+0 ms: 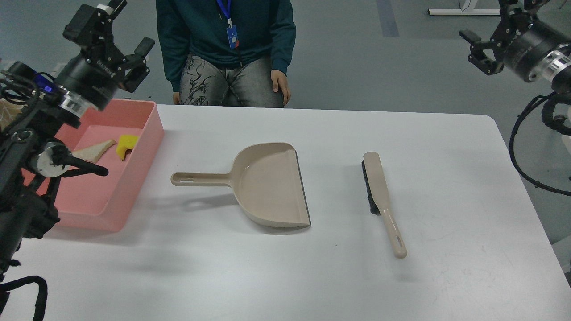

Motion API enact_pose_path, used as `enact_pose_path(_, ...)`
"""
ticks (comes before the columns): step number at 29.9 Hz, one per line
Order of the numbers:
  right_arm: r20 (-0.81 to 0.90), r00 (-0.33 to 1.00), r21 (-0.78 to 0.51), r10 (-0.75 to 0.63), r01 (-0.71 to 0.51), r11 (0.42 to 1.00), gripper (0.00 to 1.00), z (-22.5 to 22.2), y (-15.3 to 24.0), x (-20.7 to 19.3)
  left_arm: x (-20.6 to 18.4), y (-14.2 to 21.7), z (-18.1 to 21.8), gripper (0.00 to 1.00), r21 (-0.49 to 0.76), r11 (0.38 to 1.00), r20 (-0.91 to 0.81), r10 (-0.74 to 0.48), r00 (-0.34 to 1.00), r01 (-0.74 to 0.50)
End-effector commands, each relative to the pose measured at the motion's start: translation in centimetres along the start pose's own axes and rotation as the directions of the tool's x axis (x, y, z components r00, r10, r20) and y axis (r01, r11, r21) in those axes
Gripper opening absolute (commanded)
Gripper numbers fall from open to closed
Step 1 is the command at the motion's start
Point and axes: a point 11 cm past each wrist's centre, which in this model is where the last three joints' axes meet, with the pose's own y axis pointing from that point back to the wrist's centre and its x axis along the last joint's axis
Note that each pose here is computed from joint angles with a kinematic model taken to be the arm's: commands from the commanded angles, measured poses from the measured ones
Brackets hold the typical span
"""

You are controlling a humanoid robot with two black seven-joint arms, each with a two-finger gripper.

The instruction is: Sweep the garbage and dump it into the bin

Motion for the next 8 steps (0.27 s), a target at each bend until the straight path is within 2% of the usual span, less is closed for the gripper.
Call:
enact_pose_path(1, 0.083, 0.997, 0.035, 0.001, -0.004, 0.999, 0.93, 1.5, -2.4, -2.1, -0.9, -2.3, -2.2, 0.97, 0.008, 0.999, -0.140, 0.035, 0.990, -0.035)
enact_pose_path(8, 0.157, 0.988, 0.026, -0.005, 0.001, 1.000, 0.95, 4.2, -3.9, -4.5, -0.6, -3.1, -5.2, 0.98, 0.042, 0.991, -0.293, 0.133, 0.947, -0.127)
